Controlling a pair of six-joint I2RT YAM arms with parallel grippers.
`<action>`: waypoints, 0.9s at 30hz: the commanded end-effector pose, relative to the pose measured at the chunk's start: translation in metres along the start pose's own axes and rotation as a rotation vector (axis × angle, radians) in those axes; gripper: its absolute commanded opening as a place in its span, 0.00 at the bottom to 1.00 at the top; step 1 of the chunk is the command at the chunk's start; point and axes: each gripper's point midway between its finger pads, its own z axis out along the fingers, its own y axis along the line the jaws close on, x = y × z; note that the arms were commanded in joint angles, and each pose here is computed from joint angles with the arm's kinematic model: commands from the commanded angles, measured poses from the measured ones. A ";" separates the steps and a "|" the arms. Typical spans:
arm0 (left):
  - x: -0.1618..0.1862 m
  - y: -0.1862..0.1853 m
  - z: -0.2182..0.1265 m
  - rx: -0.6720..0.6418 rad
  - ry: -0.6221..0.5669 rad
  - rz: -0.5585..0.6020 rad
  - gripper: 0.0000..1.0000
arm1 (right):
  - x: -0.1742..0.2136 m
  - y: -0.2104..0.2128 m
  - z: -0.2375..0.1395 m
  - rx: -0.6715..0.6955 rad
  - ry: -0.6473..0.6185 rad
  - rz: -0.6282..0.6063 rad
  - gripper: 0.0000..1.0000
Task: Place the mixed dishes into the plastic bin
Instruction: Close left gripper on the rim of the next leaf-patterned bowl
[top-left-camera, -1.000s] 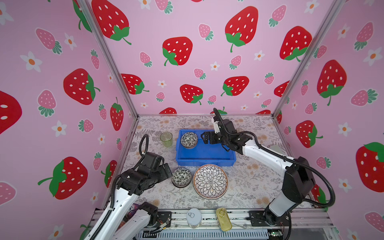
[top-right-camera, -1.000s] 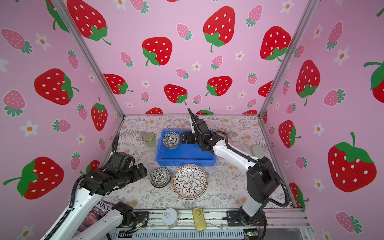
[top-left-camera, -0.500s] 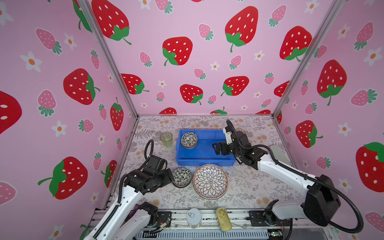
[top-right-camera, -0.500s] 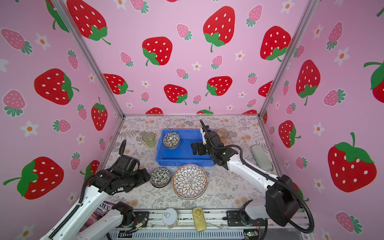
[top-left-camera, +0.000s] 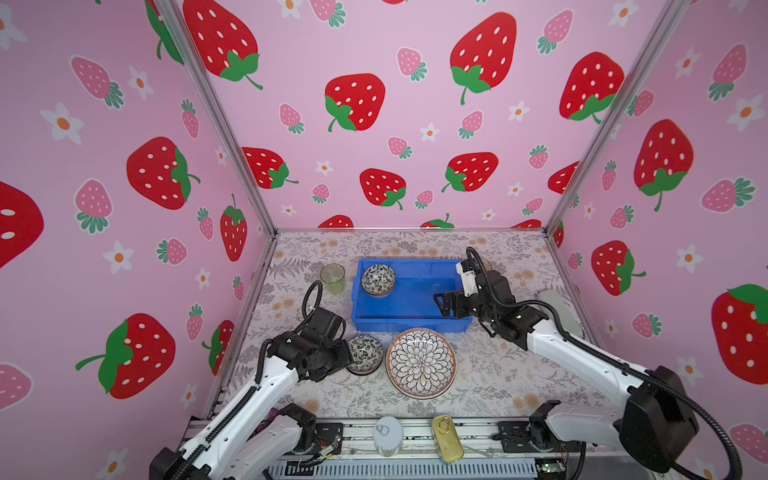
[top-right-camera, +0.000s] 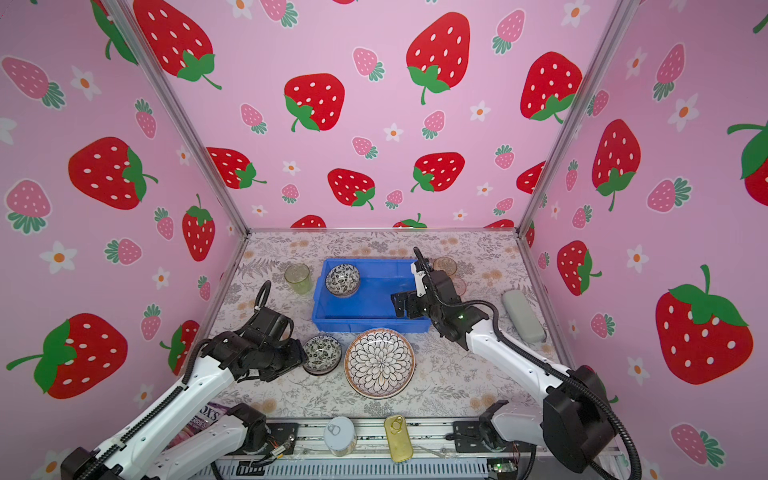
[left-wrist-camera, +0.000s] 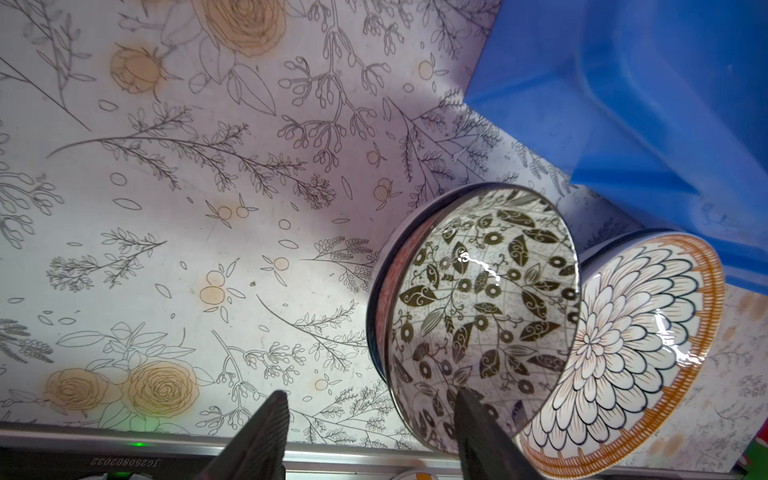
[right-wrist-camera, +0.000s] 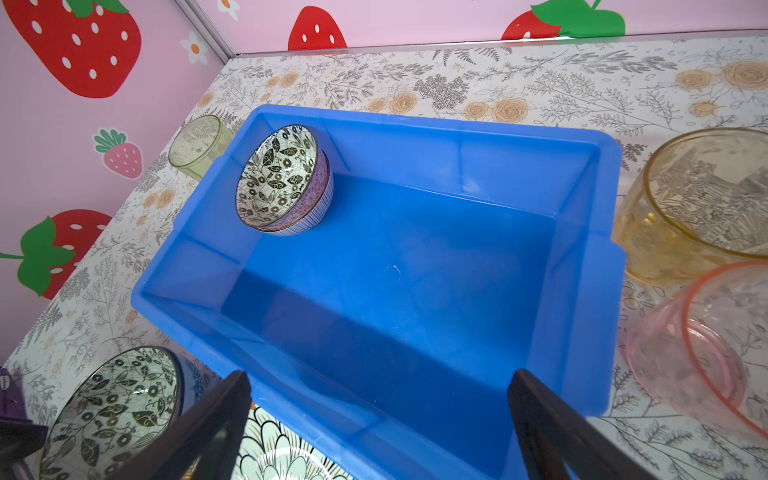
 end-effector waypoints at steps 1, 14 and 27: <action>-0.002 -0.005 0.004 0.006 -0.003 0.001 0.62 | -0.001 0.001 -0.001 -0.022 -0.010 -0.003 0.98; -0.008 -0.009 0.010 -0.026 0.000 0.020 0.48 | 0.001 -0.008 0.010 -0.022 0.021 0.001 0.97; -0.014 -0.012 0.014 -0.067 0.013 0.050 0.35 | 0.009 -0.015 0.016 -0.024 0.045 0.015 0.97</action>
